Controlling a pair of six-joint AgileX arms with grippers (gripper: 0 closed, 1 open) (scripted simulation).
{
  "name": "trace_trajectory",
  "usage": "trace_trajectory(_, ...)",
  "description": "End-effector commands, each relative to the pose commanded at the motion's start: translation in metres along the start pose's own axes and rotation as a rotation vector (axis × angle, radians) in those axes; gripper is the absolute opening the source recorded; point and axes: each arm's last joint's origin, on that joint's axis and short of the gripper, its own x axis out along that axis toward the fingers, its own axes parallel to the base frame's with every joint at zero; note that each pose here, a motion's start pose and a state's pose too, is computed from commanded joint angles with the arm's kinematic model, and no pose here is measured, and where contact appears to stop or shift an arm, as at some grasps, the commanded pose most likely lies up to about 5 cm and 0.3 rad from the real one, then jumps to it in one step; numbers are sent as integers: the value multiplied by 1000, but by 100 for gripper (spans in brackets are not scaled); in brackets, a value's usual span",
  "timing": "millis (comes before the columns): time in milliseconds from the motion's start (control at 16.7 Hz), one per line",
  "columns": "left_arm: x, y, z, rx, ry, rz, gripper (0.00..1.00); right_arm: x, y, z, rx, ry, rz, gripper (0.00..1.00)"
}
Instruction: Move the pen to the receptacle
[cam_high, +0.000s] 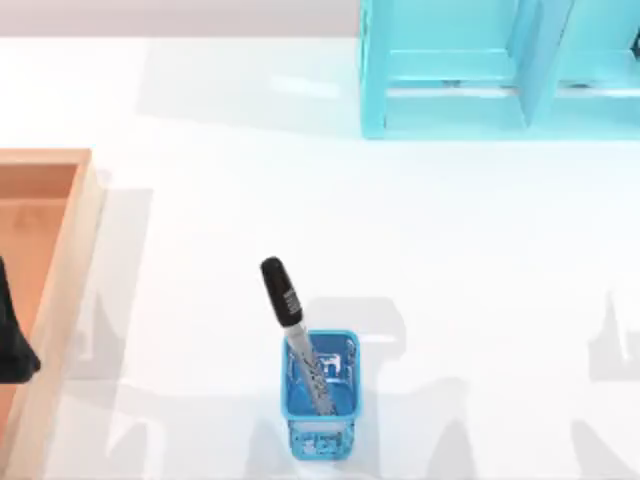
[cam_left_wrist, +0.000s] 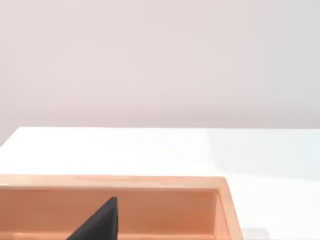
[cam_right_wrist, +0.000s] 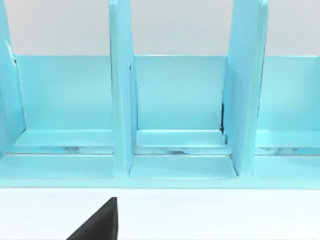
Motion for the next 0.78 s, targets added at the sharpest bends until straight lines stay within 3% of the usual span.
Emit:
trace_trajectory(300, 4, -6, 0, -35, 2, -43, 100, 0, 0, 0, 0, 0, 0, 100)
trace_trajectory(780, 23, -52, -17, -263, 69, -292, 100, 0, 0, 0, 0, 0, 0, 100)
